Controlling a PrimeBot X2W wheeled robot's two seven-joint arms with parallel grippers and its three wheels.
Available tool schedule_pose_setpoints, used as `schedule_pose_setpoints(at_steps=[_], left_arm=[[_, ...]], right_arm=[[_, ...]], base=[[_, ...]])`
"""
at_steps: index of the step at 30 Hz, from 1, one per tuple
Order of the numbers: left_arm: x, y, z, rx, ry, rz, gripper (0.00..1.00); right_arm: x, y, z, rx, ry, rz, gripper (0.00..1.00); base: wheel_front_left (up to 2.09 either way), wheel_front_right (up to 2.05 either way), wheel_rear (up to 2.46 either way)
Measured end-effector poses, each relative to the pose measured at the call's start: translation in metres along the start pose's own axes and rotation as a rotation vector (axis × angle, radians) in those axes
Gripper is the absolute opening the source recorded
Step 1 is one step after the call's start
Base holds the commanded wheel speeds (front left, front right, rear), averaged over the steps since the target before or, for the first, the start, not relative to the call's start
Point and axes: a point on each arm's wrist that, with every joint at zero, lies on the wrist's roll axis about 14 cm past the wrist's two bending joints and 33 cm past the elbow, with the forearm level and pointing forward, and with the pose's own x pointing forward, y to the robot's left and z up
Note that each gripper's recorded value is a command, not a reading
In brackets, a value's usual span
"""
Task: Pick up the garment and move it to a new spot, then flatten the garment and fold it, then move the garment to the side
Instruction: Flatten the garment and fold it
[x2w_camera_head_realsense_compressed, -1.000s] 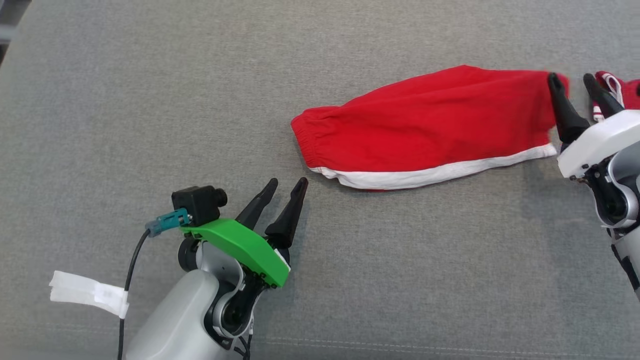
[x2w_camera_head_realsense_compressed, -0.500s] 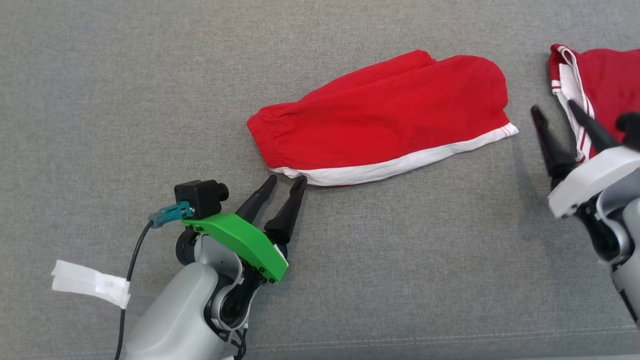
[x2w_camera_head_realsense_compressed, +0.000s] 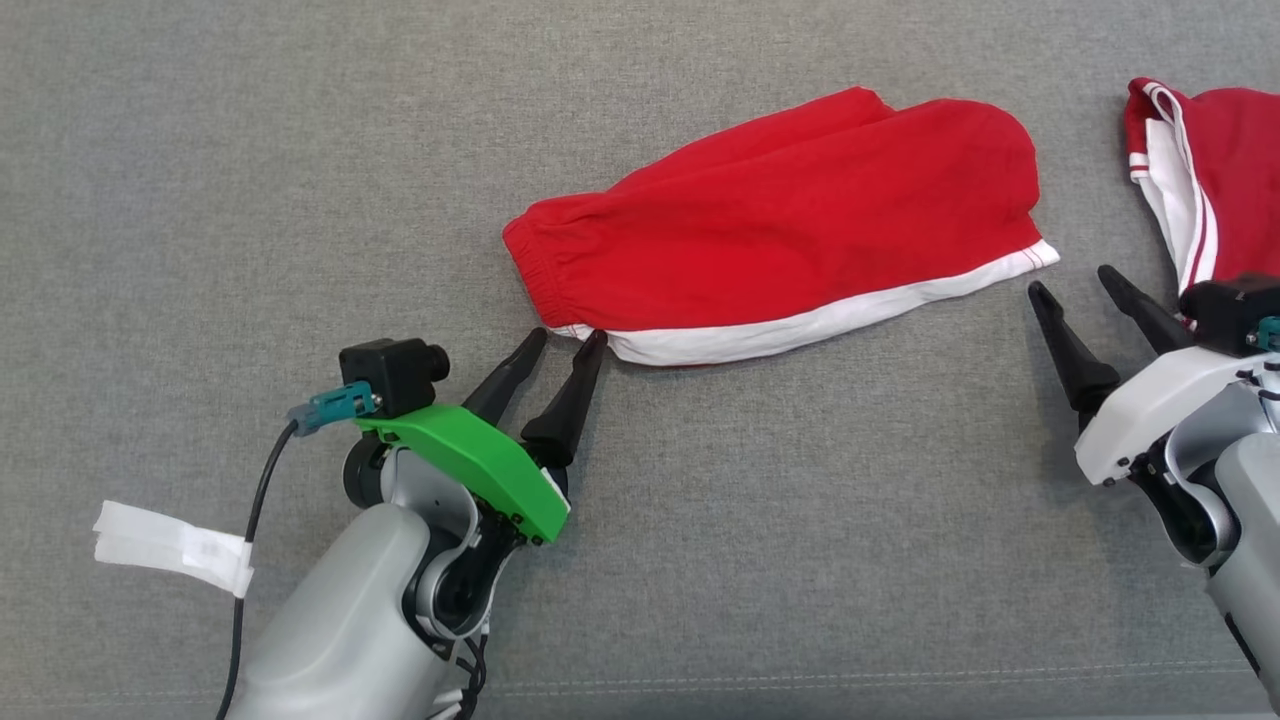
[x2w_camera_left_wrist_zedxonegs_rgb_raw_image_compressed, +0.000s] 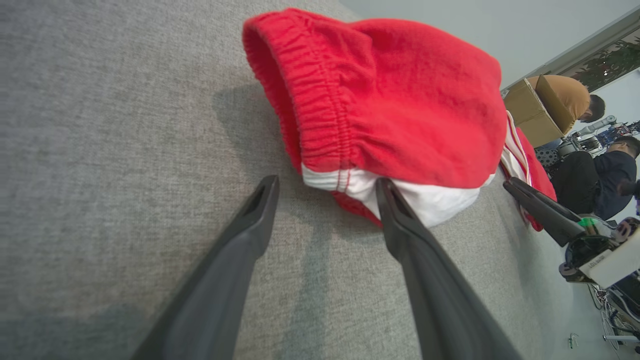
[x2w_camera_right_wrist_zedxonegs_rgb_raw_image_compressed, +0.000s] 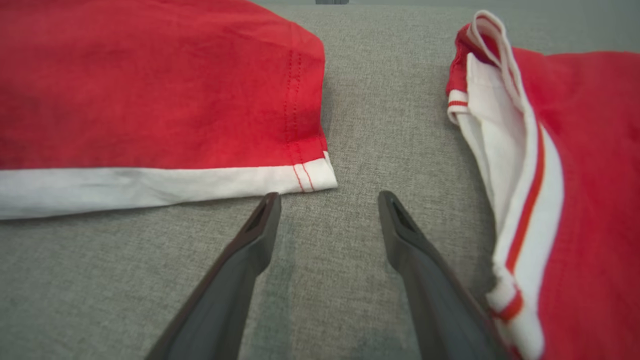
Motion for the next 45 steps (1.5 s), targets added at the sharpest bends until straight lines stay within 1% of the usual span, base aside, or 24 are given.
schedule_pose_setpoints(at_steps=[3, 7, 11, 14, 15, 16, 18, 19, 20, 21, 23, 26, 27, 29, 30, 32, 33, 35, 36, 37, 41, 42, 45], left_arm=[[0.000, 0.002, -0.001, -0.001, 0.001, 0.001, 1.00], [-0.001, 0.004, 0.000, -0.003, -0.004, 0.007, 1.00], [0.000, 0.004, 0.002, 0.006, -0.009, 0.001, 1.00], [-0.001, 0.007, 0.003, 0.007, -0.015, 0.010, 1.00], [-0.001, 0.008, 0.003, 0.007, -0.014, 0.013, 1.00], [-0.001, 0.009, 0.003, 0.007, -0.013, 0.017, 1.00], [-0.002, 0.011, 0.002, 0.007, -0.011, 0.023, 1.00], [-0.002, 0.012, 0.002, 0.007, -0.011, 0.025, 1.00], [-0.002, 0.013, 0.002, 0.006, -0.010, 0.027, 1.00], [-0.002, 0.013, 0.002, 0.006, -0.010, 0.029, 1.00], [-0.002, 0.014, 0.003, 0.005, -0.016, 0.032, 1.00], [-0.002, 0.016, 0.003, 0.003, -0.019, 0.035, 1.00], [-0.002, 0.016, 0.003, 0.003, -0.018, 0.036, 1.00], [-0.002, 0.017, 0.002, 0.002, -0.017, 0.037, 1.00], [-0.002, 0.017, 0.002, 0.002, -0.017, 0.037, 1.00], [-0.001, 0.017, 0.002, 0.002, -0.016, 0.038, 1.00], [-0.001, 0.017, 0.002, 0.002, -0.016, 0.038, 1.00], [-0.001, 0.017, 0.002, 0.002, -0.016, 0.039, 1.00], [-0.001, 0.017, 0.003, 0.002, -0.016, 0.039, 1.00], [-0.001, 0.017, 0.003, 0.002, -0.016, 0.039, 1.00], [-0.001, 0.018, 0.003, 0.003, -0.017, 0.042, 1.00], [-0.001, 0.018, 0.003, 0.003, -0.019, 0.043, 1.00], [-0.001, 0.018, 0.005, 0.004, -0.025, 0.042, 1.00]], right_arm=[[0.003, 0.002, -0.006, -0.006, 0.021, 0.009, 0.96], [0.011, 0.004, -0.004, -0.014, 0.019, 0.019, 1.00], [0.020, 0.007, 0.003, -0.042, 0.009, 0.032, 1.00], [0.024, 0.009, 0.004, -0.053, 0.009, 0.043, 0.98], [0.025, 0.009, 0.004, -0.054, 0.012, 0.043, 0.94], [0.025, 0.009, 0.002, -0.053, 0.017, 0.041, 0.87], [0.025, 0.008, -0.001, -0.052, 0.028, 0.041, 0.81], [0.025, 0.009, -0.003, -0.051, 0.032, 0.044, 0.81], [0.025, 0.008, -0.004, -0.051, 0.036, 0.044, 0.78], [0.025, 0.008, -0.005, -0.050, 0.038, 0.043, 0.71], [0.026, 0.008, -0.005, -0.049, 0.040, 0.043, 0.71], [0.028, 0.008, -0.003, -0.053, 0.037, 0.043, 0.78], [0.029, 0.008, -0.002, -0.054, 0.034, 0.043, 0.76], [0.030, 0.007, -0.001, -0.056, 0.032, 0.042, 0.78], [0.030, 0.007, -0.001, -0.056, 0.032, 0.042, 0.71], [0.030, 0.006, -0.002, -0.056, 0.035, 0.042, 0.62], [0.030, 0.006, -0.001, -0.055, 0.032, 0.045, 0.49], [0.031, 0.006, -0.001, -0.056, 0.031, 0.045, 0.41], [0.032, 0.006, -0.001, -0.056, 0.030, 0.045, 0.34], [0.032, 0.007, 0.000, -0.057, 0.029, 0.046, 0.24], [0.032, 0.009, 0.000, -0.051, 0.022, 0.049, 0.03], [0.031, 0.009, 0.000, -0.047, 0.021, 0.048, 0.00], [0.030, 0.009, 0.000, -0.036, 0.019, 0.051, 0.00]], base=[[0.00, 0.00, 0.00], [0.00, 0.00, 0.00], [0.00, 0.00, 0.00], [0.00, 0.00, 0.00], [0.00, 0.00, 0.00], [0.00, 0.00, 0.00], [0.00, 0.00, 0.00], [0.00, 0.00, 0.00], [0.00, 0.00, 0.00], [0.00, 0.00, 0.00], [0.00, 0.00, 0.00], [0.00, 0.00, 0.00], [0.00, 0.00, 0.00], [0.00, 0.00, 0.00], [0.00, 0.00, 0.00], [0.00, 0.00, 0.00], [0.00, 0.00, 0.00], [0.00, 0.00, 0.00], [0.00, 0.00, 0.00], [0.00, 0.00, 0.00], [0.00, 0.00, 0.00], [0.00, 0.00, 0.00], [0.00, 0.00, 0.00]])
